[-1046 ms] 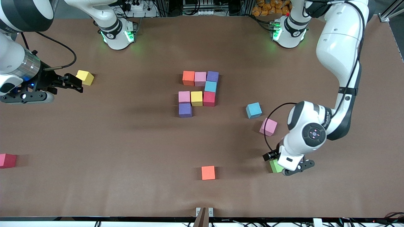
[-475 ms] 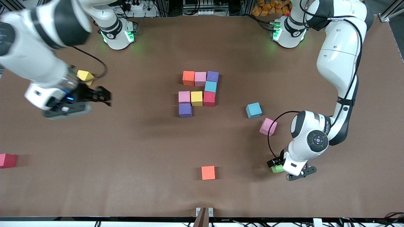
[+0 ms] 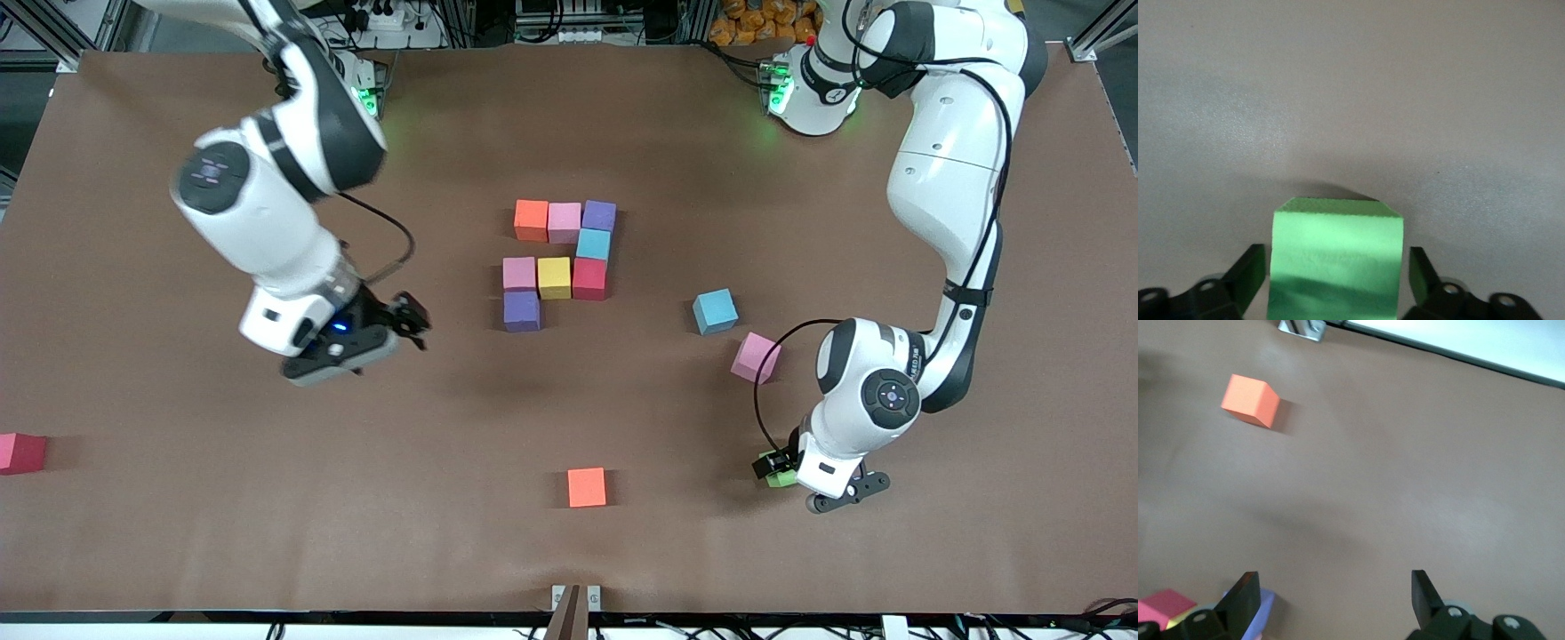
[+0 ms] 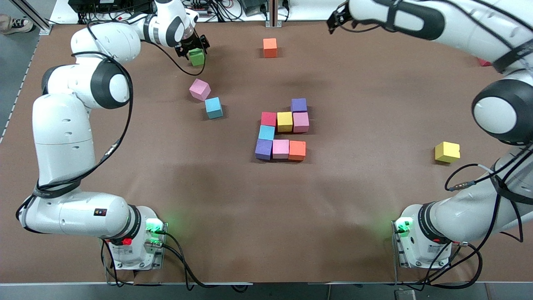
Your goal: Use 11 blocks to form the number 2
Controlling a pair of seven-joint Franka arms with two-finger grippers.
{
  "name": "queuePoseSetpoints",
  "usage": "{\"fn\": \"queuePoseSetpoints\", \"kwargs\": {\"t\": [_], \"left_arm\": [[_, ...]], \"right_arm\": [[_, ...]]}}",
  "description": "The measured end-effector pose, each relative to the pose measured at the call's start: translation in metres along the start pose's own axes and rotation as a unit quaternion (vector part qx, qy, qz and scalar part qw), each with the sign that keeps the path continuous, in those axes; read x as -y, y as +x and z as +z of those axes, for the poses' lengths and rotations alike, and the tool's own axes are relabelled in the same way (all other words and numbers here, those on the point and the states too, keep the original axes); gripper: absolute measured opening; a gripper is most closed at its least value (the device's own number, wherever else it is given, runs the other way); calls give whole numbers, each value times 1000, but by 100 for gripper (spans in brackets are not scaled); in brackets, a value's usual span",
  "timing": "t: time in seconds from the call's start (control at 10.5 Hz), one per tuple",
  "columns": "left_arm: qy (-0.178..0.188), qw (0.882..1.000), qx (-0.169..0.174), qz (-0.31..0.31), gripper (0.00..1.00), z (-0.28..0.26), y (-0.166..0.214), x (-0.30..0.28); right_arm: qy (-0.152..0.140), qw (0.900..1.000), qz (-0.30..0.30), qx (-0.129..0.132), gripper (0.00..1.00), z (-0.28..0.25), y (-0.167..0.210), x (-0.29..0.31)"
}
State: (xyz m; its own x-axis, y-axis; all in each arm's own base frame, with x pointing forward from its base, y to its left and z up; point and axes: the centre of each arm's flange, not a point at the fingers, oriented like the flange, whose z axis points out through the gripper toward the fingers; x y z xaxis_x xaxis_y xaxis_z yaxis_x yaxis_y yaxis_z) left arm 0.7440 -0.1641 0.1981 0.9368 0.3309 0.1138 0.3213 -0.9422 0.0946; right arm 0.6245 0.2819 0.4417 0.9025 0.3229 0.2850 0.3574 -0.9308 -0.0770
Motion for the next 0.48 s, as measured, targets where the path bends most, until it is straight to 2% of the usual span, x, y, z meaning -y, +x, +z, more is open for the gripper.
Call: {"fn": "queuePoseSetpoints", "kwargs": {"t": [0.1,0.19,0.38,0.48], "left_arm": [[0,1000,0,-8,71,0,0,1],[0,1000,-1,-16,63,-1,1,1],[-4,1000,-6,-28,62,-7,3,-3],[-7,999,-8,-34,62,-17,4,-9]], "right_arm": [[7,999,-8,-30,100,21,6,14],[13,998,-13,-58,100,41,13,25],[27,995,4,-101,100,78,30,48],[28,994,13,-108,100,88,38,55]]}}
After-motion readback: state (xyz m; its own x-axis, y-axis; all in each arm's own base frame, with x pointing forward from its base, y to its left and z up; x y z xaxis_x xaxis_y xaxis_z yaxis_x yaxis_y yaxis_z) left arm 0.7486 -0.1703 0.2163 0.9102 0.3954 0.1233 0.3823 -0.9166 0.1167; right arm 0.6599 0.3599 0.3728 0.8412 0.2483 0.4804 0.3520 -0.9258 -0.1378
